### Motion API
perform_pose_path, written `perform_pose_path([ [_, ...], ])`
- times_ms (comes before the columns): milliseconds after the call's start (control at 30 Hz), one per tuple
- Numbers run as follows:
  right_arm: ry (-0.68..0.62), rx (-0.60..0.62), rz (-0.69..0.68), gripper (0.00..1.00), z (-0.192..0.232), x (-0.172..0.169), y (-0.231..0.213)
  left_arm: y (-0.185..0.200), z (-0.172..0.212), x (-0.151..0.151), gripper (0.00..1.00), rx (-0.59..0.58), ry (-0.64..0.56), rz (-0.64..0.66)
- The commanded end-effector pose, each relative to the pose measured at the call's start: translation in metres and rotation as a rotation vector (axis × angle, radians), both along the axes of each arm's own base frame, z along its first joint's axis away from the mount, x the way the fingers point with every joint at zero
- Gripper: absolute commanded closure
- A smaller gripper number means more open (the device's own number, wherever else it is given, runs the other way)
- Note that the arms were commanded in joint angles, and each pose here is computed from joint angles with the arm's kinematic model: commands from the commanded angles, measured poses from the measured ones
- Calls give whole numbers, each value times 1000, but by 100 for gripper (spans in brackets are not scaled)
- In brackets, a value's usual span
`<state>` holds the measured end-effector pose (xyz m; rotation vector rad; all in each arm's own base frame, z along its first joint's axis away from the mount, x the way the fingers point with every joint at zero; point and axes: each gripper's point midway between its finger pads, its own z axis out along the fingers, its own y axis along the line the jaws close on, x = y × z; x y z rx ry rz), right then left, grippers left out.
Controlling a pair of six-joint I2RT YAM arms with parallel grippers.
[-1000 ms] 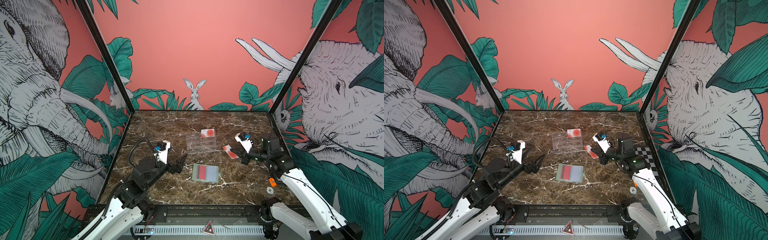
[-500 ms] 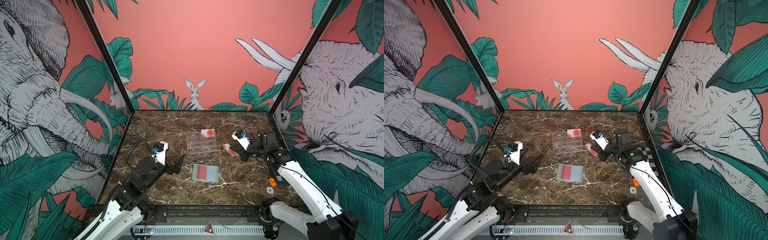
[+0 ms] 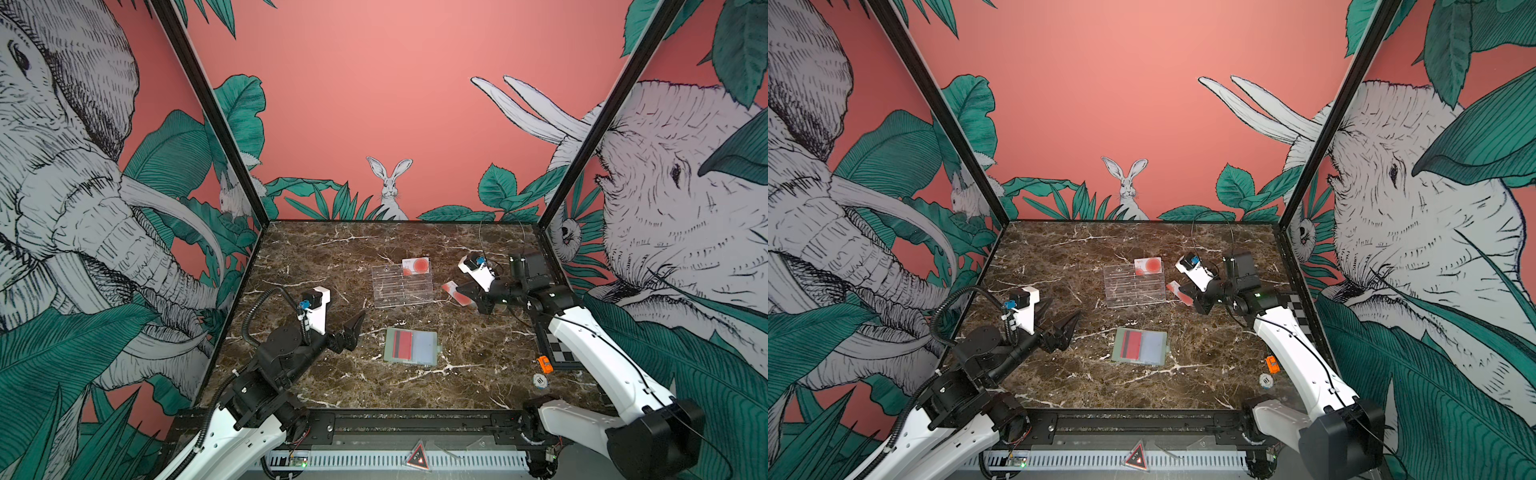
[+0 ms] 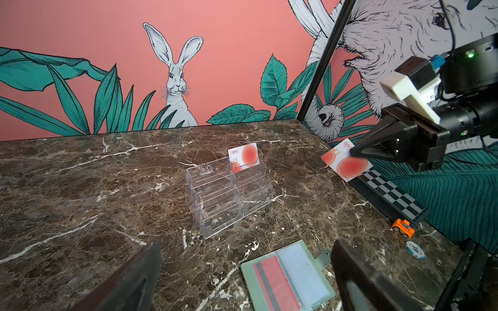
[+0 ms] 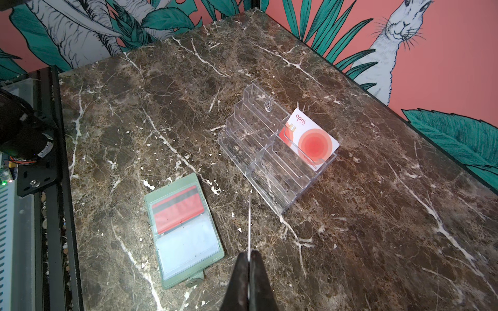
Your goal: Take the credit cards out of the card holder
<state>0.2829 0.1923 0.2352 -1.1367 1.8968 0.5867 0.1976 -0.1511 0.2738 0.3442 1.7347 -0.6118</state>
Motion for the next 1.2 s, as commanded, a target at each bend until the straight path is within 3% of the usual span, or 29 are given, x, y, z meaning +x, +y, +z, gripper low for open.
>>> perform_pose_path([
  [0,-32,-10,27,100,7,4,4,4,-6,1,1,19,8,16],
  [1167,-90,-14,99,100,16,41,22,5,-3,-2,1,-1,13,13],
])
